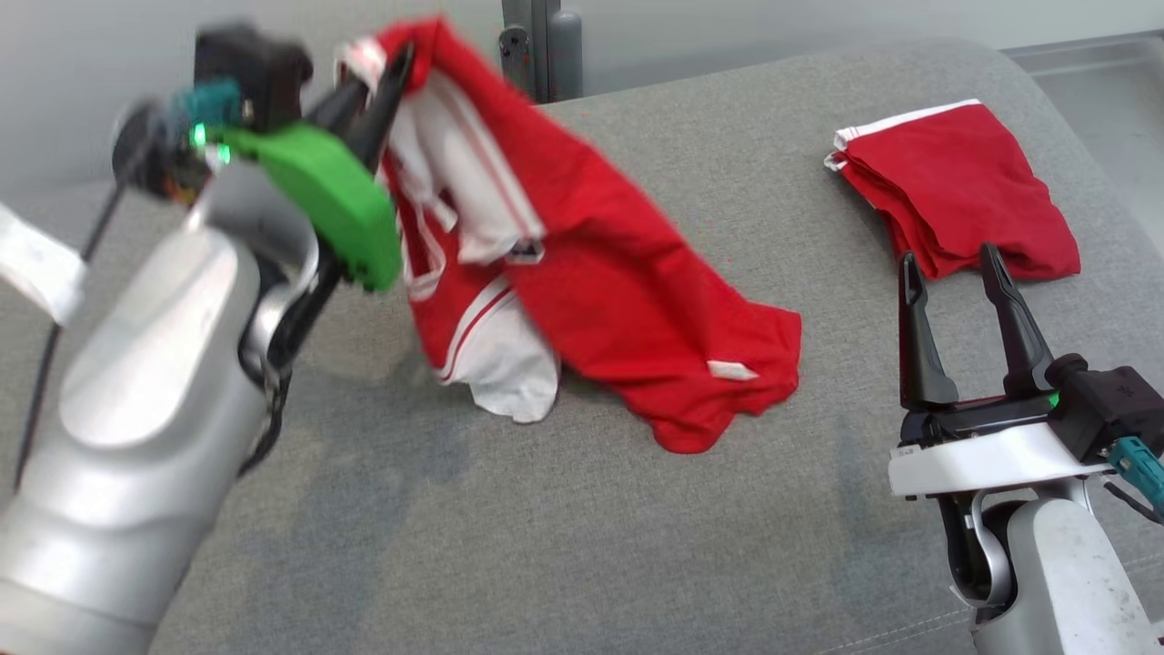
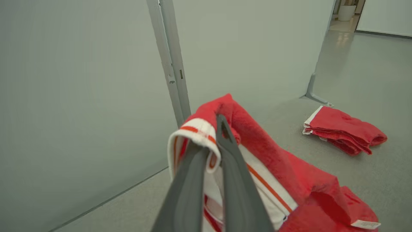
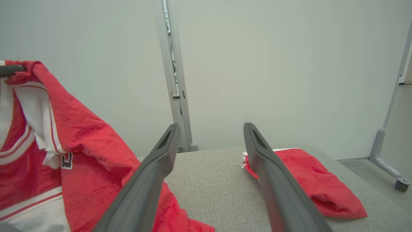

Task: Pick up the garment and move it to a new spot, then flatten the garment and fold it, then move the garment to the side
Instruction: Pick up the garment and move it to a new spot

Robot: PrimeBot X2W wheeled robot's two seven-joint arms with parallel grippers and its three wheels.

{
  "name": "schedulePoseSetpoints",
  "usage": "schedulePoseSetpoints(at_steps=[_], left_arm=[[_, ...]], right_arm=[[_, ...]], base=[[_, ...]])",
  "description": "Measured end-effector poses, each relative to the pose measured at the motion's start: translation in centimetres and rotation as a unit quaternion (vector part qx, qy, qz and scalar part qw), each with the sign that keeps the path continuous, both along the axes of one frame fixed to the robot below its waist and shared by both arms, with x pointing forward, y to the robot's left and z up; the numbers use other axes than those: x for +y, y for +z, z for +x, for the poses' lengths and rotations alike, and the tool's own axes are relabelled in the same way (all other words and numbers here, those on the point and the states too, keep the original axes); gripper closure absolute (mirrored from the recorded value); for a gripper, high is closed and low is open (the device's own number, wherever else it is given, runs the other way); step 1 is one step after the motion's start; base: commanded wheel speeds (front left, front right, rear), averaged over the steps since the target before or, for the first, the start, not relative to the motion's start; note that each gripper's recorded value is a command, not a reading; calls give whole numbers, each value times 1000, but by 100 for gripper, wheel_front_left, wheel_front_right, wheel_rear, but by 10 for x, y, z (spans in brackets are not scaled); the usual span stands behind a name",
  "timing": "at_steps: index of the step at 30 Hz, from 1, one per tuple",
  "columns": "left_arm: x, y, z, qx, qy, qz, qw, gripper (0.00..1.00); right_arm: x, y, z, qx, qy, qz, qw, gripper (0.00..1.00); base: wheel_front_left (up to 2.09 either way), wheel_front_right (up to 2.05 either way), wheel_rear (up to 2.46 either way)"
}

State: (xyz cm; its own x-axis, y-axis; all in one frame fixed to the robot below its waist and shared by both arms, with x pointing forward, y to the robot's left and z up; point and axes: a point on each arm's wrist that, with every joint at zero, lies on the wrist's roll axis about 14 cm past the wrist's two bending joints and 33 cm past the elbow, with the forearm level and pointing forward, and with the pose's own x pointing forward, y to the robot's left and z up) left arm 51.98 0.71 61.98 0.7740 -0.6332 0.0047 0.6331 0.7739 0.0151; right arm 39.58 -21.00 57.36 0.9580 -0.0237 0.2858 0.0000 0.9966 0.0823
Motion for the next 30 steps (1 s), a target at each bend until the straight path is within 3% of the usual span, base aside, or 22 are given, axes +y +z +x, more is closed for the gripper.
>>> schedulePoseSetpoints(at_steps=[5,12,13,14,15,30], left_arm=[[32,-80,-1,89,53,6,995,100],[72,-139,-6,154,126,2,980,100],[77,-145,-8,160,135,1,978,82],[81,-149,-9,161,146,0,976,57],[85,-151,-10,161,155,-3,975,0],[100,-145,-57,113,192,-54,973,0]], right_arm=[[-1,-8,4,12,-1,0,1000,0],[5,-17,8,24,8,2,1000,0],[5,-17,8,25,8,2,1000,0],[5,-18,8,26,8,3,1000,0],[6,-18,8,26,9,3,1000,0],[17,-12,-2,20,23,1,1000,0]], base=[[0,0,0],[0,0,0],[0,0,0],[0,0,0],[0,0,0],[0,0,0]])
